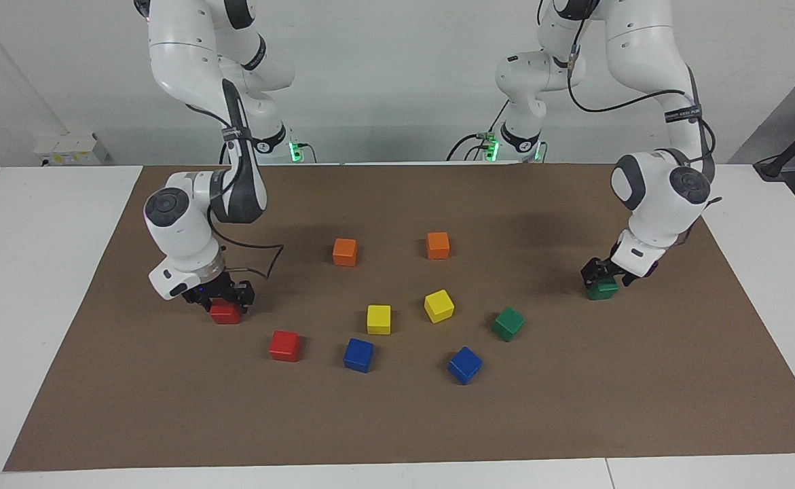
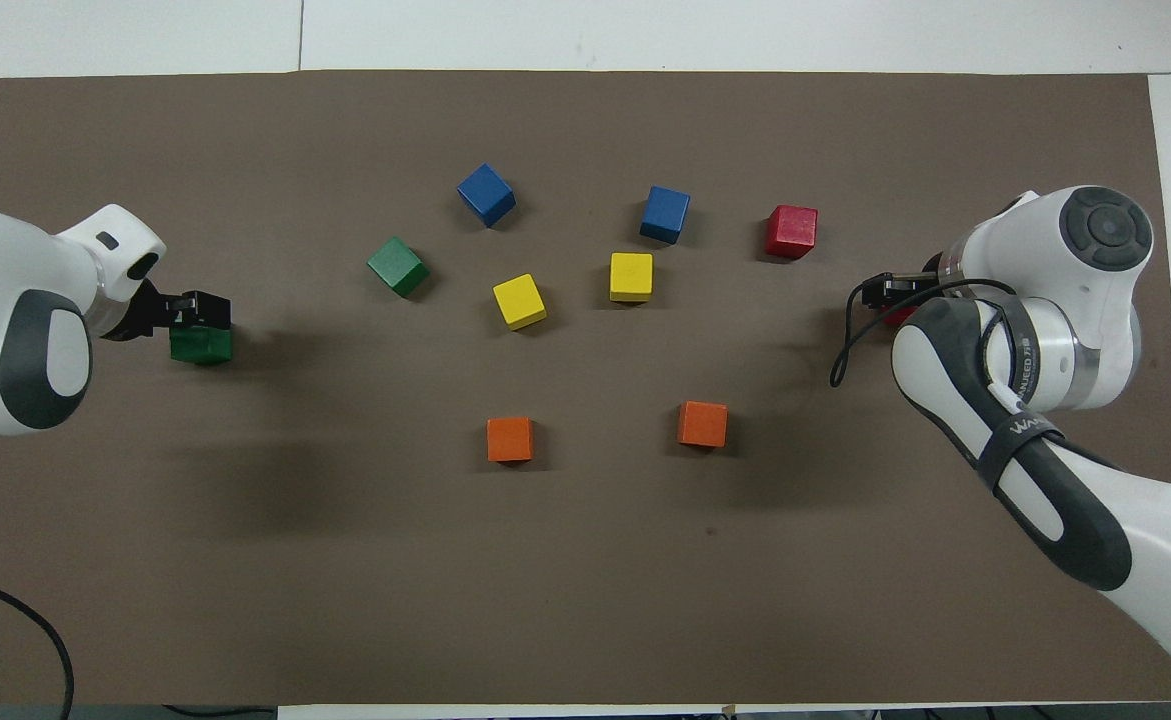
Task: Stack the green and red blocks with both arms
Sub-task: 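Place the green block with the left gripper while the right gripper places red, then grasp the second green with the left gripper while the right gripper grasps red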
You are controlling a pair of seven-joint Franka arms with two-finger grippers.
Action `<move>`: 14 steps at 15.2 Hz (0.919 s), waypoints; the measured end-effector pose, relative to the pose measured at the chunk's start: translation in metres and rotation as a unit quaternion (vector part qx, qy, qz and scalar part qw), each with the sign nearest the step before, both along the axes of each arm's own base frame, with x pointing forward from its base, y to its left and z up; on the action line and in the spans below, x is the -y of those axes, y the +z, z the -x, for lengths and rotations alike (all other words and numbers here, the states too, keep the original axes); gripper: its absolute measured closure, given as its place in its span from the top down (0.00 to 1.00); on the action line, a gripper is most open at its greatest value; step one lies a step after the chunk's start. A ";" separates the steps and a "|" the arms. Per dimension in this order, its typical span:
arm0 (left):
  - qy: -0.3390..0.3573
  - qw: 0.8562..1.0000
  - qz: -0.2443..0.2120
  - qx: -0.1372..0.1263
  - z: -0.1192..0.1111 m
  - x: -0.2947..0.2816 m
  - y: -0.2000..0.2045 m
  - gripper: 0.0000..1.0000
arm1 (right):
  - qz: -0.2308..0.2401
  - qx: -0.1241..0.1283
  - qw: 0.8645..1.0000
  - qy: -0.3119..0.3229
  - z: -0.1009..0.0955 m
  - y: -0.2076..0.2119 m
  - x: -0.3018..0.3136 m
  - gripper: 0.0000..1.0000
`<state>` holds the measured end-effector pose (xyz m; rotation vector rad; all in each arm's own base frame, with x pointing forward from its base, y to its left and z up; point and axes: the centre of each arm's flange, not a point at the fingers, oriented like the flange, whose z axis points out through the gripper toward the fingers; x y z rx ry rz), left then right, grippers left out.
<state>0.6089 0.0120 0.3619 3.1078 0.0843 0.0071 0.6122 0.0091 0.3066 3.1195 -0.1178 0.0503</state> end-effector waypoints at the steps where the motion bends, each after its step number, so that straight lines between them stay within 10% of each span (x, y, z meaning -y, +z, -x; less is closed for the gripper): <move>1: 0.027 1.000 0.004 -0.003 -0.013 0.011 0.023 1.00 | 0.000 -0.011 1.000 -0.005 -0.003 0.009 -0.006 1.00; 7: 0.173 0.985 0.006 -0.006 -0.045 0.153 0.053 1.00 | 0.001 -0.024 0.998 -0.049 -0.034 0.108 -0.082 1.00; 14: 0.236 0.972 -0.003 0.005 -0.063 0.225 0.008 1.00 | 0.010 -0.030 0.997 -0.070 -0.078 0.072 -0.134 1.00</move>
